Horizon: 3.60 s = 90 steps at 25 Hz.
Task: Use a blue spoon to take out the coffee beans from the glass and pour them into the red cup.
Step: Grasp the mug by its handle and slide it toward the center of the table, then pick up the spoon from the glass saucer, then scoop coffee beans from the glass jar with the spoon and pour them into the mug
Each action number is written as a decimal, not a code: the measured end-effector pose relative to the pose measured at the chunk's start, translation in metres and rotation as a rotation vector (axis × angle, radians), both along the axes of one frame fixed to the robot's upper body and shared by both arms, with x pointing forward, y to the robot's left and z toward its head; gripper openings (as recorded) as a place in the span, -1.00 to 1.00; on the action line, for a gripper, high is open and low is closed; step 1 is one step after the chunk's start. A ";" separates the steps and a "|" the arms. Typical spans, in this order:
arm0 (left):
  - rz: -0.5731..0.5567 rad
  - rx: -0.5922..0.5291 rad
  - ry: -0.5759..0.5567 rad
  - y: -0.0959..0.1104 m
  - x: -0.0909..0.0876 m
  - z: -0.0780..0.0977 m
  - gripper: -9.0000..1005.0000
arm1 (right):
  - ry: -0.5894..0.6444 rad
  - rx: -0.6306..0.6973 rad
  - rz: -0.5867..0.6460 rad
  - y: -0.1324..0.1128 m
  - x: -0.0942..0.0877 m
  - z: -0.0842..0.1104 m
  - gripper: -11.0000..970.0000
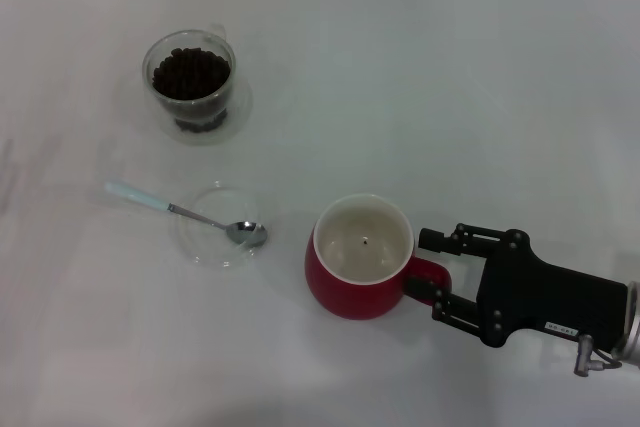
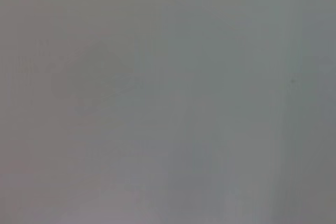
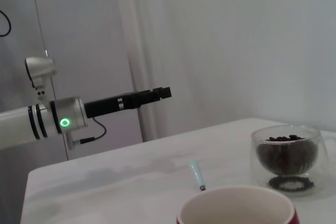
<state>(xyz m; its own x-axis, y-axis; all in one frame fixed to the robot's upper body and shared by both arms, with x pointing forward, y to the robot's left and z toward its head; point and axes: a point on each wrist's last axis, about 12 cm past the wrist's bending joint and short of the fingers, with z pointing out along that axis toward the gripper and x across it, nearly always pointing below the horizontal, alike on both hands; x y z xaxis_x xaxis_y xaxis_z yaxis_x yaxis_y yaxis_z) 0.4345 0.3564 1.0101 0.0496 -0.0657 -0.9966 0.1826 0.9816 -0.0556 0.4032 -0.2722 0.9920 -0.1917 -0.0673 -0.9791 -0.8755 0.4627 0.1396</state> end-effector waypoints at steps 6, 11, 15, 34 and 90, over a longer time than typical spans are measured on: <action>-0.014 -0.062 -0.022 -0.007 -0.006 0.000 0.26 | -0.014 0.059 0.020 -0.007 -0.007 0.008 0.14; -0.050 -0.301 -0.049 -0.014 -0.013 0.005 0.26 | -0.064 0.158 0.042 -0.022 -0.016 0.026 0.25; -0.101 -0.554 -0.020 -0.024 -0.017 0.005 0.26 | -0.122 0.213 0.032 -0.038 -0.019 0.041 0.23; -0.206 -1.073 0.471 -0.066 -0.026 -0.032 0.27 | -0.241 0.204 -0.011 -0.075 -0.014 0.066 0.23; -0.383 -0.962 0.397 -0.044 0.009 0.001 -0.74 | -0.282 0.211 -0.021 -0.065 -0.009 0.065 0.23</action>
